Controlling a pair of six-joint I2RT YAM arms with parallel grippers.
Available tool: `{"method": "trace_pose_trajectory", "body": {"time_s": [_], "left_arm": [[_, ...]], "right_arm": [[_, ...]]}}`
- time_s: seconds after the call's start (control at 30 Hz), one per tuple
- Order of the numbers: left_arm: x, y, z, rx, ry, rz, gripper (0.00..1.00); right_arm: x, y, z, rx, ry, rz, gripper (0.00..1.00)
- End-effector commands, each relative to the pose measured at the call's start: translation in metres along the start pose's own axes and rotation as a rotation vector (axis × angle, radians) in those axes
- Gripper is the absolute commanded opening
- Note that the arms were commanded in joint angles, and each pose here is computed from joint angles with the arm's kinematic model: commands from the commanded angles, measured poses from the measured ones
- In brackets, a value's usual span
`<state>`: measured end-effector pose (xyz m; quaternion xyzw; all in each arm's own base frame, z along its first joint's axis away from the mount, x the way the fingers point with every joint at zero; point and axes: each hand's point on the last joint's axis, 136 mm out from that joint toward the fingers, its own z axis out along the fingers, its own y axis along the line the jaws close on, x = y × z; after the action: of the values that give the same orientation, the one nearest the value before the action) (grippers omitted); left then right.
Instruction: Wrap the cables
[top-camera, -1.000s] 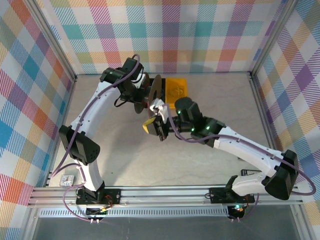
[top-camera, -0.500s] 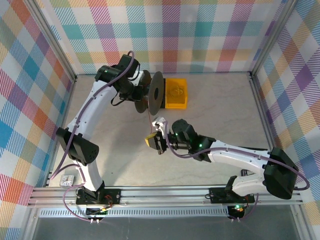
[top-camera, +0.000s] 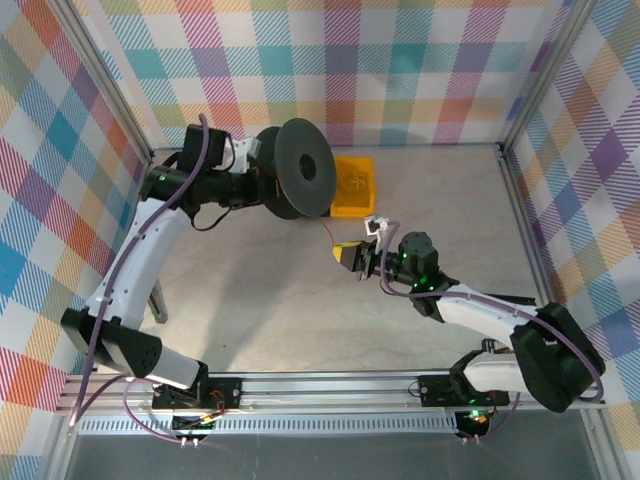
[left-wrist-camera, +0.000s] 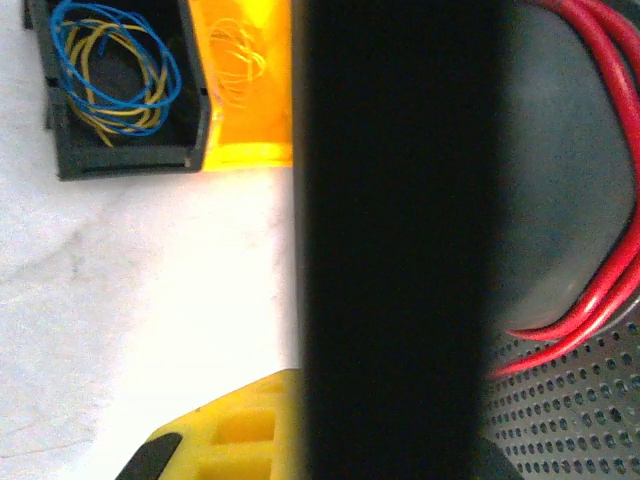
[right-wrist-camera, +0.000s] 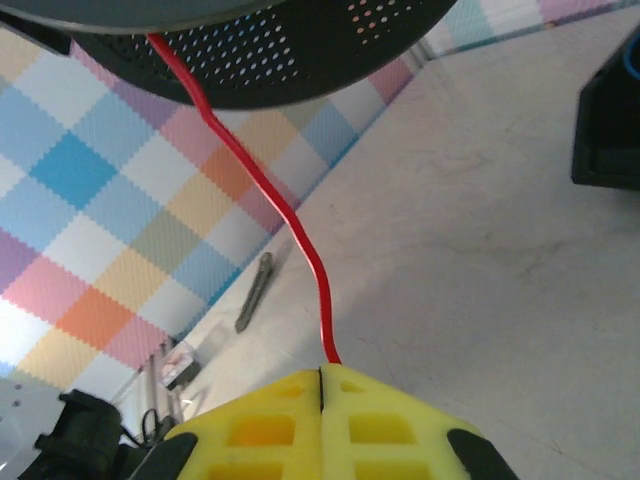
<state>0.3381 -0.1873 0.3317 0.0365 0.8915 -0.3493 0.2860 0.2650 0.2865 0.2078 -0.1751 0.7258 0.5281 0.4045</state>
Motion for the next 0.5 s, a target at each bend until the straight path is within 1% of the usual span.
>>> {"method": "trace_pose_trajectory", "body": {"time_s": [0.0,0.13,0.27,0.47], "left_arm": [[-0.056,-0.067,-0.072,0.297,-0.317,0.122,0.0],[-0.032,-0.074,-0.082,0.376,-0.283,0.154,0.0],[-0.005,-0.077,-0.086,0.411,-0.233,0.22,0.0],[0.034,-0.082,-0.094,0.459,-0.142,0.333,0.0]], "right_arm": [[0.039,-0.029,-0.009,-0.034,0.173,0.17,0.0],[0.012,-0.048,-0.014,-0.111,0.145,0.2,0.0],[-0.012,-0.066,-0.012,-0.179,0.141,0.233,0.0],[-0.06,-0.114,-0.015,-0.179,0.064,0.302,0.0]]}}
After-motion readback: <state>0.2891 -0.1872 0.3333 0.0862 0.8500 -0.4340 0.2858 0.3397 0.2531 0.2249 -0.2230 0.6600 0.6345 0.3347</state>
